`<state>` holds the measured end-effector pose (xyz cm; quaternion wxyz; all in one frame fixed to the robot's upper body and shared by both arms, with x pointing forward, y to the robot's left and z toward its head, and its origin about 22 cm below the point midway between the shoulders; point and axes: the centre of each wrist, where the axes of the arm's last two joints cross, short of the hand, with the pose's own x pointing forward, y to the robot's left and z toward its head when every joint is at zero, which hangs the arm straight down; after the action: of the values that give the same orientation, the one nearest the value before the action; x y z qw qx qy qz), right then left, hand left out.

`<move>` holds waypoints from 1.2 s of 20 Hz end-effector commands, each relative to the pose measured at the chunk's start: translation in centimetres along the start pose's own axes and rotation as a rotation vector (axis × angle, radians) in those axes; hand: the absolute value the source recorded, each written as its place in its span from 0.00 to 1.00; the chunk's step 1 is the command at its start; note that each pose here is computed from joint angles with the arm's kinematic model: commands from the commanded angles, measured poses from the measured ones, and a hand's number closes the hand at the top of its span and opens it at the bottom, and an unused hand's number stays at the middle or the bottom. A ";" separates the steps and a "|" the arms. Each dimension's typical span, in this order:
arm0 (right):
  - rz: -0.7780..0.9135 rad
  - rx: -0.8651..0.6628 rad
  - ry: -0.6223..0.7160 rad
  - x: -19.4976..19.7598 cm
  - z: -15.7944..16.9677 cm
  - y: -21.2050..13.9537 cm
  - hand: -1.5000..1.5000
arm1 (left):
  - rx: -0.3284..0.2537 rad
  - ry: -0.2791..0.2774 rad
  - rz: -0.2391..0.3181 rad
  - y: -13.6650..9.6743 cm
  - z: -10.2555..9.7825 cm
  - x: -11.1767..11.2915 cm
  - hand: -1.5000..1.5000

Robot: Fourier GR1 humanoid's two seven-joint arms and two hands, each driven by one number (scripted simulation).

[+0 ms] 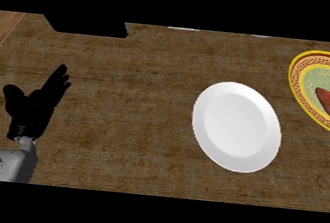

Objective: Pick the sweet potato from the plate and place it in the plate

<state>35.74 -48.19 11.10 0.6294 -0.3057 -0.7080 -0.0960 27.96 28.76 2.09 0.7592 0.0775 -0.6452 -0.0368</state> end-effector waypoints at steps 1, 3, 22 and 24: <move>-0.045 0.010 -0.022 -0.9 0.8 -3.7 0.00 | -0.017 0.005 -0.012 1.8 0.3 -0.8 0.50; -0.029 0.011 -0.044 -2.2 1.5 -2.5 0.00 | -0.012 0.009 0.003 -2.6 0.5 0.0 0.50; 0.062 -0.044 0.001 -7.2 5.3 -9.0 0.00 | -0.013 -0.001 0.022 -0.9 -1.6 0.1 0.50; 0.067 -0.035 0.029 -7.6 6.1 -11.1 0.00 | -0.002 0.000 -0.013 -1.3 -0.6 0.4 0.50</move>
<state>26.15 -55.77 6.78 0.6255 -0.3369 -0.6974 -0.0940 28.79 28.31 1.51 0.7597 0.0748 -0.6448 -0.0396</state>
